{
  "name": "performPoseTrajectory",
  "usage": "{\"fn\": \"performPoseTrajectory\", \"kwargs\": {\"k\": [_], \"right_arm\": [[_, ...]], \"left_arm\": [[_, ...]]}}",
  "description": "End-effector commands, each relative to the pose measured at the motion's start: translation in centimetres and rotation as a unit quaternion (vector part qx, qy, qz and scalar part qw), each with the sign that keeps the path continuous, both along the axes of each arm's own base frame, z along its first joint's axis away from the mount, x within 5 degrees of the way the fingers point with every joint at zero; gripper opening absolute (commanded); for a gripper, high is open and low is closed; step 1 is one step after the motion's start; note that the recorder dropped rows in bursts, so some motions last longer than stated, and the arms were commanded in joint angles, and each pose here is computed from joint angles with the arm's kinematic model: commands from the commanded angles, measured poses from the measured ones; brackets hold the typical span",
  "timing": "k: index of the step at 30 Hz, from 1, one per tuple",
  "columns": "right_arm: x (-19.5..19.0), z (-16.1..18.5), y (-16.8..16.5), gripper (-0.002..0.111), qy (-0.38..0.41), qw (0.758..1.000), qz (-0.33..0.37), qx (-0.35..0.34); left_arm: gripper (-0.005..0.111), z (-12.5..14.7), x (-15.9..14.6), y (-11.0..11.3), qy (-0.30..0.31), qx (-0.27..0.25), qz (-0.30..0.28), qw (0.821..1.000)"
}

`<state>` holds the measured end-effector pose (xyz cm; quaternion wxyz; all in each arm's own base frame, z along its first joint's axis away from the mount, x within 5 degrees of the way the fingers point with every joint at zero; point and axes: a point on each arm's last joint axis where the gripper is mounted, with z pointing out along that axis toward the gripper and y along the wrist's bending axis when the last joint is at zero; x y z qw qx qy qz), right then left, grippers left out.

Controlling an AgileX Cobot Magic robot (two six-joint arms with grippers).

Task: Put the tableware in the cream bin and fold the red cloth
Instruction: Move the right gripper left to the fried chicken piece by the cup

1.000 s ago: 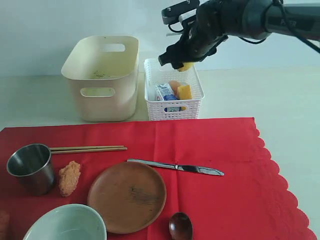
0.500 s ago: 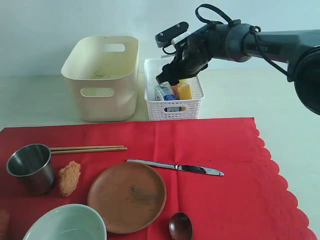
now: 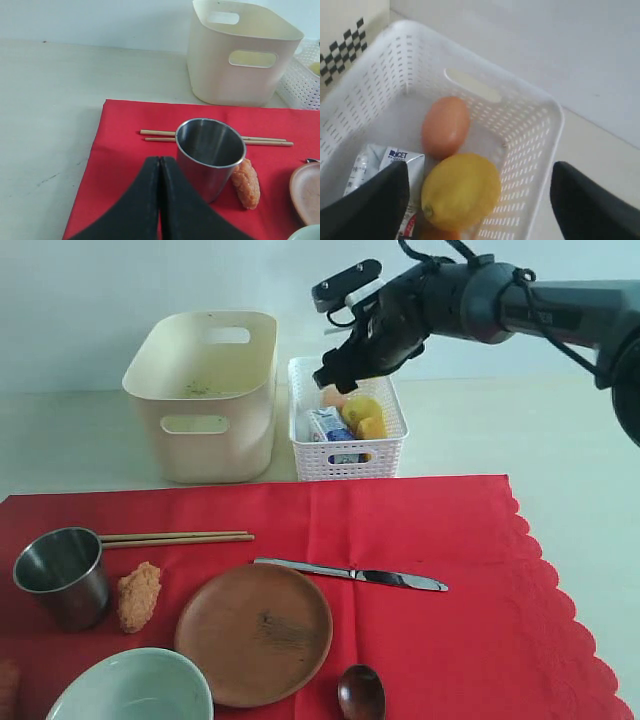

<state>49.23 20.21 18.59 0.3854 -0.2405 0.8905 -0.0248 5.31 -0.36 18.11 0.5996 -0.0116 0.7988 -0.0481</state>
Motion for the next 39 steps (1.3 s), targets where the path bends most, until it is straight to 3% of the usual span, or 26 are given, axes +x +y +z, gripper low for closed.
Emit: {"fn": "performPoseTrajectory", "kwargs": {"k": [1,15,22,30,39], "right_arm": [[-0.5,3.5,-0.8,0.075,-0.015,1.0,-0.008,-0.007],[-4.6,11.2,-2.7,0.075,0.032,0.999,-0.021,-0.035],[-7.1,13.8,-2.5,0.075,0.079,0.997,0.013,0.011],[-10.3,16.1,0.4,0.072,0.132,0.978,0.109,0.118],[-14.5,16.2,6.1,0.071,0.154,0.963,0.198,0.101]], "left_arm": [[0.0,0.0,0.0,0.0,-0.005,0.0,0.001,1.0],[0.0,0.0,0.0,0.0,-0.005,0.0,0.001,1.0],[0.0,0.0,0.0,0.0,-0.005,0.0,0.001,1.0],[0.0,0.0,0.0,0.0,-0.005,0.0,0.001,1.0],[0.0,0.0,0.0,0.0,-0.005,0.0,0.001,1.0]]}}
